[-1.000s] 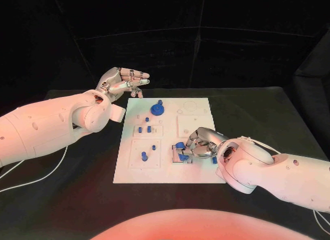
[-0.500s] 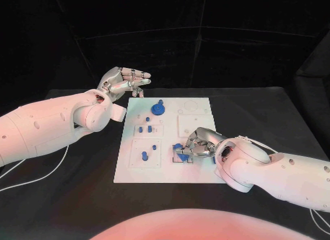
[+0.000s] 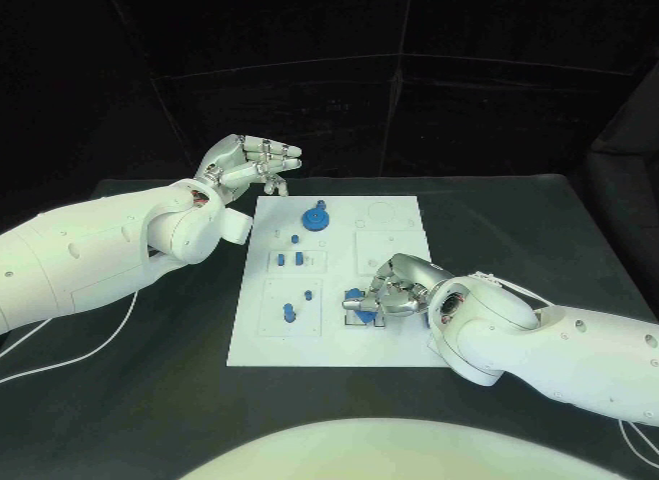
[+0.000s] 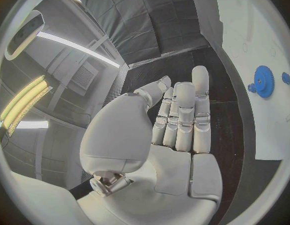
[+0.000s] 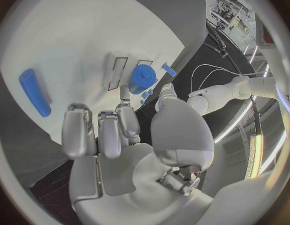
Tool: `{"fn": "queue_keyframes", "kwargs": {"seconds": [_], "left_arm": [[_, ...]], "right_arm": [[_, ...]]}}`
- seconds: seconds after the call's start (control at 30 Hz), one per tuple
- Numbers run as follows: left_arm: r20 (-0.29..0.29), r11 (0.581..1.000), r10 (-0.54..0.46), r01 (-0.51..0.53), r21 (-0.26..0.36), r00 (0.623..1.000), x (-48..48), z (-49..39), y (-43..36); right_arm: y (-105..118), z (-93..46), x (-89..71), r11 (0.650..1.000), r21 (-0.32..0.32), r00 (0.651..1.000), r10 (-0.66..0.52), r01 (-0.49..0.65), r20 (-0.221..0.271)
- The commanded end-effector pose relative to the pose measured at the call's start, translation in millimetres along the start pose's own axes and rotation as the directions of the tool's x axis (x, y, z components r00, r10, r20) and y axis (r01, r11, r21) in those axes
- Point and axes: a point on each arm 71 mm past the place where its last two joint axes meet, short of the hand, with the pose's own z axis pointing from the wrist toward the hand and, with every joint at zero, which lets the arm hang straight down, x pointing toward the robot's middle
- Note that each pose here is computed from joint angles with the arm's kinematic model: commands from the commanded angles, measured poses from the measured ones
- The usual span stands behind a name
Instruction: Assemble the parts on the task board
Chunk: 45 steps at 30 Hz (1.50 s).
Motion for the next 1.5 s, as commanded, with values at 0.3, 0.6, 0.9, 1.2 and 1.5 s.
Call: {"fn": "queue_keyframes", "kwargs": {"seconds": [0.3, 0.6, 0.9, 1.2, 1.5], "left_arm": [[-0.008, 1.000, -0.007, 0.007, 0.003, 1.000, 0.3, 0.4, -1.1], [-0.007, 1.000, -0.007, 0.007, 0.002, 1.000, 0.0, 0.5, -0.9], [-0.007, 1.000, -0.007, 0.007, 0.001, 1.000, -0.4, 0.2, -0.9], [-0.007, 1.000, -0.007, 0.007, 0.001, 1.000, -0.3, 0.0, -0.9], [-0.007, 1.000, -0.007, 0.007, -0.001, 1.000, -0.9, -0.4, -0.9]], "right_arm": [[7.9, -9.1, -0.2, 0.997, -0.079, 1.000, -0.003, 0.002, -0.020], [7.2, -11.4, 0.2, 0.996, -0.086, 0.999, -0.009, 0.006, -0.037], [2.5, -9.8, -0.1, 0.997, -0.075, 0.998, -0.031, 0.028, -0.049], [0.3, -6.1, -0.5, 0.998, -0.052, 0.998, -0.048, 0.047, -0.036], [-3.4, -4.6, -2.0, 0.997, -0.030, 0.997, -0.069, 0.068, -0.022]]}}
